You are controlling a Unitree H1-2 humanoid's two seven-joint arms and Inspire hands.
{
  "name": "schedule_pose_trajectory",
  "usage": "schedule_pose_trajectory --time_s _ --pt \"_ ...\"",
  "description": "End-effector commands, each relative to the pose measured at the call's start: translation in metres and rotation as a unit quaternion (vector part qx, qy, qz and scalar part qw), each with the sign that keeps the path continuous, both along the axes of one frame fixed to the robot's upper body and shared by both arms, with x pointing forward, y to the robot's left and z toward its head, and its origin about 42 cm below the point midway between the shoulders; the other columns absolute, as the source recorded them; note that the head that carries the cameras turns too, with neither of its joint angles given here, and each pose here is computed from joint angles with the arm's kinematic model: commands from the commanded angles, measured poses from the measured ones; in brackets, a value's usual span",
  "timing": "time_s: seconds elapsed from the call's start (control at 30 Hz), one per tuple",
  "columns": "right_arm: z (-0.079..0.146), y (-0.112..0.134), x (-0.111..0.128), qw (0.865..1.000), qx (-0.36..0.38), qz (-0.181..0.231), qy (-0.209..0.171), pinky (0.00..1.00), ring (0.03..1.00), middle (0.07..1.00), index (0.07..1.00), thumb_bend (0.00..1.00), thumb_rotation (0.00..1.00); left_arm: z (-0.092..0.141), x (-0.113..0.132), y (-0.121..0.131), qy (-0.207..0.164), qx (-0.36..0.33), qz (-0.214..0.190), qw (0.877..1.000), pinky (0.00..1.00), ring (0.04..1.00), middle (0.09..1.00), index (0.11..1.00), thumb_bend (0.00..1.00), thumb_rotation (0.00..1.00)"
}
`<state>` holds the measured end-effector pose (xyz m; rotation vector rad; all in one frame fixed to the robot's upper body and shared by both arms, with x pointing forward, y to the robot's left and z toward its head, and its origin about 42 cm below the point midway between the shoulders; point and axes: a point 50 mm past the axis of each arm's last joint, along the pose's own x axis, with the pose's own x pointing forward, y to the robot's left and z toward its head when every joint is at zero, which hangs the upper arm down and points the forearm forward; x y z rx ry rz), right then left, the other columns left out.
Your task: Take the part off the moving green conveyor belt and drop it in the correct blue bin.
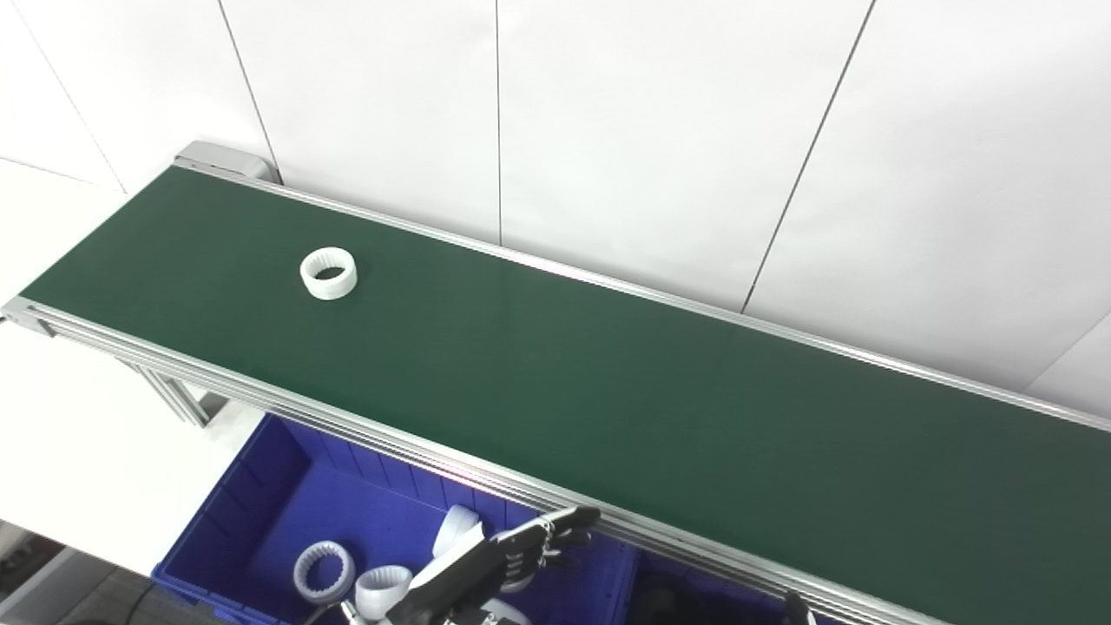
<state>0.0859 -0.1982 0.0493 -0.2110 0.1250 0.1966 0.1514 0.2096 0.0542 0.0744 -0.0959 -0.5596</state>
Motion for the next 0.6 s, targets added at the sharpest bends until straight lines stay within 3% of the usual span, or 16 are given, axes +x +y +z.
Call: schedule_pose_trajectory --time_s 0.0,0.2,0.43,0.57 --pt "0.006 0.001 0.003 1.0 0.001 0.004 -0.025 1.0 1.0 1.0 1.0 0.96 0.49 0.021 0.011 0.004 -0.054 -0.017 0.019 0.998 0.81 0.908 0.947 0.912 0.9 0.6" --pt "0.002 0.002 0.006 0.999 0.001 0.002 -0.034 1.0 1.0 1.0 1.0 0.98 0.48 0.062 0.05 0.015 -0.14 0.008 0.058 0.988 0.81 0.906 0.947 0.913 0.89 0.59" --pt "-0.001 0.006 0.01 0.999 0.002 0.004 -0.037 1.0 1.0 1.0 1.0 0.98 0.48 0.098 0.098 0.018 -0.168 0.061 0.088 0.98 0.88 0.952 0.992 0.963 0.83 0.62" --pt "-0.002 0.007 0.01 0.999 0.007 0.001 -0.041 1.0 1.0 1.0 1.0 0.98 0.47 0.116 0.125 0.018 -0.18 0.095 0.116 0.972 0.9 0.962 0.999 0.972 0.78 0.57"
